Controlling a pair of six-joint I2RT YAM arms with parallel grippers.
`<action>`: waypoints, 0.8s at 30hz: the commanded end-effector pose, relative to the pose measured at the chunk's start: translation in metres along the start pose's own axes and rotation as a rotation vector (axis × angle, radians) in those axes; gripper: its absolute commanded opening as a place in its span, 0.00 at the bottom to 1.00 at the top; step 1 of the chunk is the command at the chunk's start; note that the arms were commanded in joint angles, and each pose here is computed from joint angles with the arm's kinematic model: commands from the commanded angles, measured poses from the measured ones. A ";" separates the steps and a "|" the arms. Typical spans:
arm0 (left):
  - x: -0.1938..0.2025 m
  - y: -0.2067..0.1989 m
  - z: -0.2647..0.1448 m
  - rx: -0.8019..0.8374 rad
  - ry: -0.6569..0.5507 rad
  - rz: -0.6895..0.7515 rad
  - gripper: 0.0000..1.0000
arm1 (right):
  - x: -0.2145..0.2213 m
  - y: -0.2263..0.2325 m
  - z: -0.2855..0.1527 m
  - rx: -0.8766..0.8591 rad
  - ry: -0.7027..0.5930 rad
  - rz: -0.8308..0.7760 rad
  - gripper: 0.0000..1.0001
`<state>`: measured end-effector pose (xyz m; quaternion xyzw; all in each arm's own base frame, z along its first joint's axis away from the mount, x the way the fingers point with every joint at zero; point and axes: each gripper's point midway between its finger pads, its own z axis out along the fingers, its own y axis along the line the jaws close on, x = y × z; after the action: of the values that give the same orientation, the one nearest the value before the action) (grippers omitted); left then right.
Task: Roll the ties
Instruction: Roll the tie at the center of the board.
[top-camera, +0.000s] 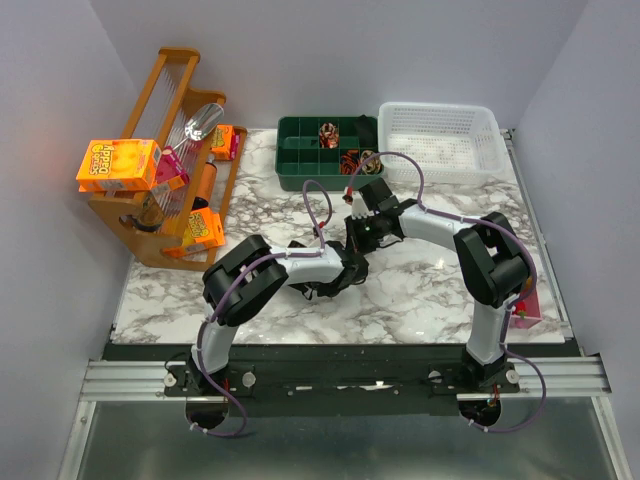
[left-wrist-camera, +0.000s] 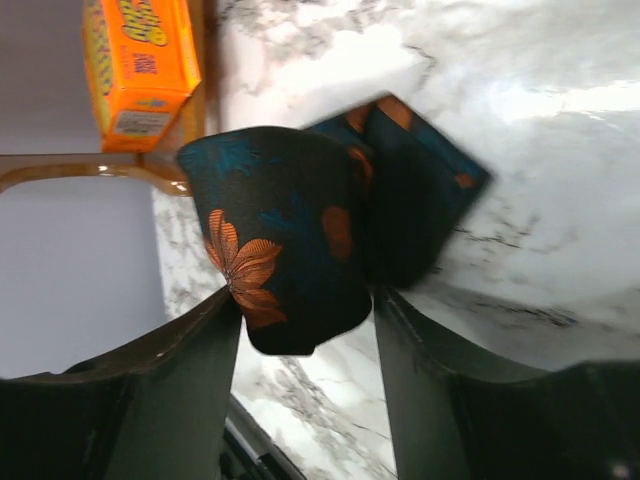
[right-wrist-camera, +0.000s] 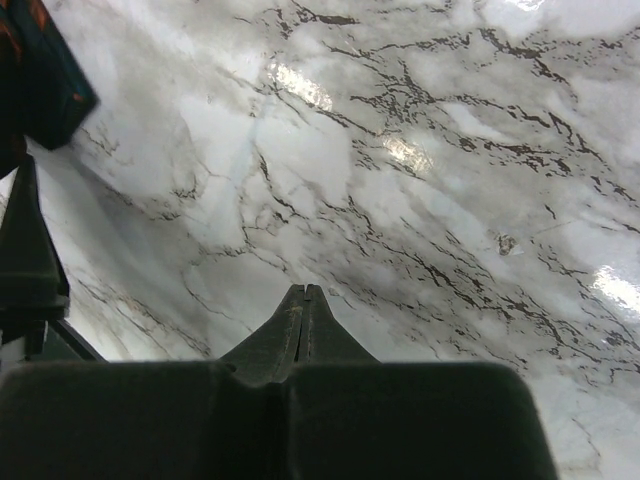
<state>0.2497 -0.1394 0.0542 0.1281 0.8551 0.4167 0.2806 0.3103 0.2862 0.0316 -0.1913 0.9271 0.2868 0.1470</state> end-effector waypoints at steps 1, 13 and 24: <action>-0.013 -0.029 -0.015 0.186 -0.020 -0.087 0.69 | 0.001 0.000 0.000 -0.016 -0.001 0.009 0.01; -0.035 -0.036 -0.029 0.332 -0.028 -0.190 0.79 | -0.005 0.009 -0.006 -0.052 -0.014 -0.012 0.01; -0.072 -0.010 -0.051 0.574 -0.058 -0.339 0.87 | -0.022 0.050 -0.013 -0.126 -0.035 -0.097 0.03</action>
<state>0.2701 -0.1926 0.0723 0.0823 0.9283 0.1937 0.3066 0.3045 0.2981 0.0409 -0.2043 0.9167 0.3138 0.1396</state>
